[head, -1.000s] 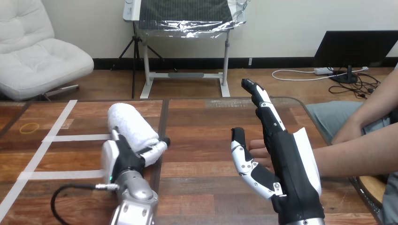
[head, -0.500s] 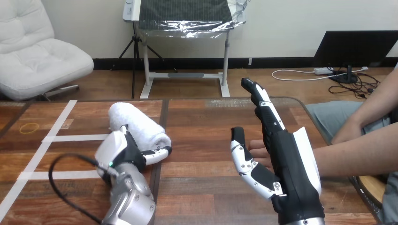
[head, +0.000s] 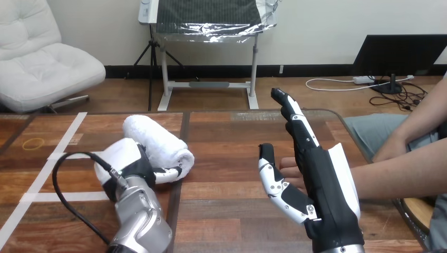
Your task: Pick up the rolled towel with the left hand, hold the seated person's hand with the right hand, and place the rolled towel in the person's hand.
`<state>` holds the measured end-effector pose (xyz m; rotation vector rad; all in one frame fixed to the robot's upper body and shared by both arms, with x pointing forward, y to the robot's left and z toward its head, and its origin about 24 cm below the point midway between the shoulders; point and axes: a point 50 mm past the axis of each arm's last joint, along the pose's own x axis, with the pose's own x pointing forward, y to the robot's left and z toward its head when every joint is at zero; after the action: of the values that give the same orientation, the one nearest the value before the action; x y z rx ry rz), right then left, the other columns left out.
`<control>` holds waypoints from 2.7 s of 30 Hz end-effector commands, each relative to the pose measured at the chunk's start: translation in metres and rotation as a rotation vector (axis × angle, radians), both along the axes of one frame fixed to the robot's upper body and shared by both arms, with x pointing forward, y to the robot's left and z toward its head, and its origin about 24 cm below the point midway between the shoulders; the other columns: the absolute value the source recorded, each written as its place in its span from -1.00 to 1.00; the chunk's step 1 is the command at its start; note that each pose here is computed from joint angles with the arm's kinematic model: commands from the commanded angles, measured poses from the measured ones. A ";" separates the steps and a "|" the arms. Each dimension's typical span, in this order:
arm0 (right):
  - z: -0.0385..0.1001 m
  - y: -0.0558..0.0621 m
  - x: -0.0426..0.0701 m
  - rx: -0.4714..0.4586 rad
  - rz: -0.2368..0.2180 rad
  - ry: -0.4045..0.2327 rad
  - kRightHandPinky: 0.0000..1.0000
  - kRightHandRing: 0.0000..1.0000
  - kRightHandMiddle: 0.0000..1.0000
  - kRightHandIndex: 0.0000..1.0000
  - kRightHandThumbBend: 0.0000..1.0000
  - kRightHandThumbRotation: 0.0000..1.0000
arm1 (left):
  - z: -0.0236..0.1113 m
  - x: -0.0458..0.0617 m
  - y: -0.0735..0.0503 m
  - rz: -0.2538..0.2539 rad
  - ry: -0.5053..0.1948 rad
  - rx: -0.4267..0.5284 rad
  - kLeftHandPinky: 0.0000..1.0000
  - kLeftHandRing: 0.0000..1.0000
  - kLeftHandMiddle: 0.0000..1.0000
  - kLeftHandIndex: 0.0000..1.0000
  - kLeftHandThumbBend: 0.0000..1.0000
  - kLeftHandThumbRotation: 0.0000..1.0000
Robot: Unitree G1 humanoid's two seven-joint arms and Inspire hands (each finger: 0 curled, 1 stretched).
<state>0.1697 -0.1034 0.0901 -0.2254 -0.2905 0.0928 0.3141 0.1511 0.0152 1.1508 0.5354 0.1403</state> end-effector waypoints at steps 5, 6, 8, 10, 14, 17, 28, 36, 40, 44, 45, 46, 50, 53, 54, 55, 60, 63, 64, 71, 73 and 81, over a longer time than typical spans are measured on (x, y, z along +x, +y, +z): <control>0.016 0.001 0.003 0.039 -0.011 -0.071 1.00 1.00 1.00 0.91 -1.00 -1.00 | 0.014 0.012 -0.007 -0.061 -0.059 0.050 -0.73 -0.60 -0.37 0.49 0.46 -0.13; 0.016 0.001 0.003 0.040 -0.010 -0.071 1.00 1.00 1.00 0.91 -1.00 -1.00 | 0.014 0.012 -0.007 -0.062 -0.062 0.054 -0.74 -0.62 -0.39 0.48 0.45 -0.13; 0.016 0.001 0.003 0.040 -0.010 -0.071 1.00 1.00 1.00 0.91 -1.00 -1.00 | 0.014 0.012 -0.007 -0.064 -0.066 0.059 -0.77 -0.65 -0.43 0.46 0.45 -0.14; 0.016 0.001 0.003 0.037 -0.012 -0.070 1.00 1.00 1.00 0.91 -1.00 -1.00 | 0.014 0.012 -0.006 -0.066 -0.074 0.066 -0.79 -0.66 -0.44 0.42 0.45 -0.16; 0.016 0.001 0.003 0.030 -0.018 -0.068 1.00 1.00 1.00 0.91 -1.00 -1.00 | 0.015 0.011 -0.006 -0.065 -0.084 0.061 -0.78 -0.65 -0.43 0.36 0.43 -0.18; 0.016 0.001 0.003 0.026 -0.017 -0.069 1.00 1.00 1.00 0.91 -1.00 -1.00 | 0.015 0.011 -0.005 -0.065 -0.092 0.059 -0.77 -0.64 -0.41 0.34 0.41 -0.19; 0.015 0.001 0.004 0.026 -0.012 -0.069 1.00 1.00 1.00 0.91 -1.00 -1.00 | 0.016 0.009 -0.005 -0.065 -0.134 0.060 -0.79 -0.67 -0.46 0.32 0.39 -0.26; 0.015 0.001 0.004 0.030 -0.009 -0.065 1.00 1.00 1.00 0.90 -1.00 -1.00 | 0.019 0.008 -0.005 -0.067 -0.142 0.047 -0.82 -0.69 -0.49 0.29 0.38 -0.25; 0.014 0.001 0.004 0.031 -0.009 -0.063 1.00 1.00 1.00 0.90 -1.00 -1.00 | 0.020 0.008 -0.005 -0.070 -0.144 0.045 -0.82 -0.69 -0.49 0.28 0.37 -0.24; 0.015 0.002 0.004 0.033 -0.006 -0.064 1.00 1.00 1.00 0.90 -1.00 -1.00 | 0.022 0.007 -0.005 -0.080 -0.152 0.019 -0.81 -0.68 -0.47 0.27 0.36 -0.25; 0.015 0.002 0.004 0.034 -0.005 -0.064 1.00 1.00 1.00 0.90 -1.00 -1.00 | 0.022 0.007 -0.005 -0.083 -0.154 0.011 -0.79 -0.66 -0.45 0.27 0.35 -0.26; 0.015 0.002 0.003 0.034 -0.004 -0.064 1.00 1.00 1.00 0.90 -1.00 -1.00 | 0.023 0.007 -0.005 -0.086 -0.155 0.005 -0.77 -0.63 -0.41 0.27 0.35 -0.28; 0.014 0.003 0.003 0.028 -0.007 -0.062 1.00 1.00 1.00 0.90 -1.00 -1.00 | 0.027 0.005 -0.004 -0.122 -0.164 -0.035 -0.67 -0.51 -0.29 0.28 0.33 -0.30; 0.014 0.003 0.003 0.026 -0.008 -0.061 1.00 1.00 1.00 0.90 -1.00 -1.00 | 0.032 0.002 -0.003 -0.167 -0.183 -0.084 -0.49 -0.32 -0.12 0.30 0.33 -0.31; 0.014 0.003 0.003 0.027 -0.008 -0.061 1.00 1.00 1.00 0.90 -1.00 -1.00 | 0.034 0.001 -0.003 -0.183 -0.192 -0.101 -0.40 -0.23 -0.05 0.32 0.33 -0.33; 0.014 0.003 0.003 0.027 -0.008 -0.061 1.00 1.00 1.00 0.90 -1.00 -1.00 | 0.035 0.000 -0.002 -0.194 -0.198 -0.112 -0.27 -0.10 0.06 0.34 0.33 -0.35; 0.014 0.004 0.002 0.025 -0.006 -0.062 1.00 1.00 1.00 0.90 -1.00 -1.00 | 0.042 -0.007 0.001 -0.288 -0.248 -0.167 0.00 0.14 0.25 0.40 0.36 -0.37; 0.015 0.004 0.002 0.022 -0.005 -0.062 1.00 1.00 1.00 0.90 -1.00 -1.00 | 0.047 -0.012 0.005 -0.352 -0.276 -0.184 0.14 0.27 0.36 0.44 0.35 -0.42; 0.015 0.004 0.002 0.022 -0.005 -0.063 1.00 1.00 1.00 0.90 -1.00 -1.00 | 0.048 -0.014 0.007 -0.372 -0.284 -0.185 0.24 0.35 0.43 0.48 0.36 -0.43; 0.014 0.003 0.003 0.020 -0.009 -0.061 1.00 1.00 1.00 0.89 -1.00 -1.00 | 0.058 -0.025 0.017 -0.518 -0.365 -0.184 0.37 0.51 0.58 0.57 0.38 -0.51; 0.014 0.003 0.003 0.021 -0.009 -0.060 1.00 1.00 1.00 0.89 -1.00 -1.00 | 0.060 -0.027 0.020 -0.541 -0.376 -0.190 0.38 0.52 0.60 0.59 0.39 -0.53; 0.012 0.003 0.004 0.030 -0.007 -0.052 1.00 1.00 1.00 0.90 -1.00 -1.00 | 0.073 -0.038 0.038 -0.648 -0.433 -0.162 0.47 0.62 0.66 0.65 0.39 -0.65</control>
<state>0.1695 -0.1028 0.0892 -0.2326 -0.2819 0.0970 0.2735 0.1702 0.0484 0.9879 -0.0421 -0.2490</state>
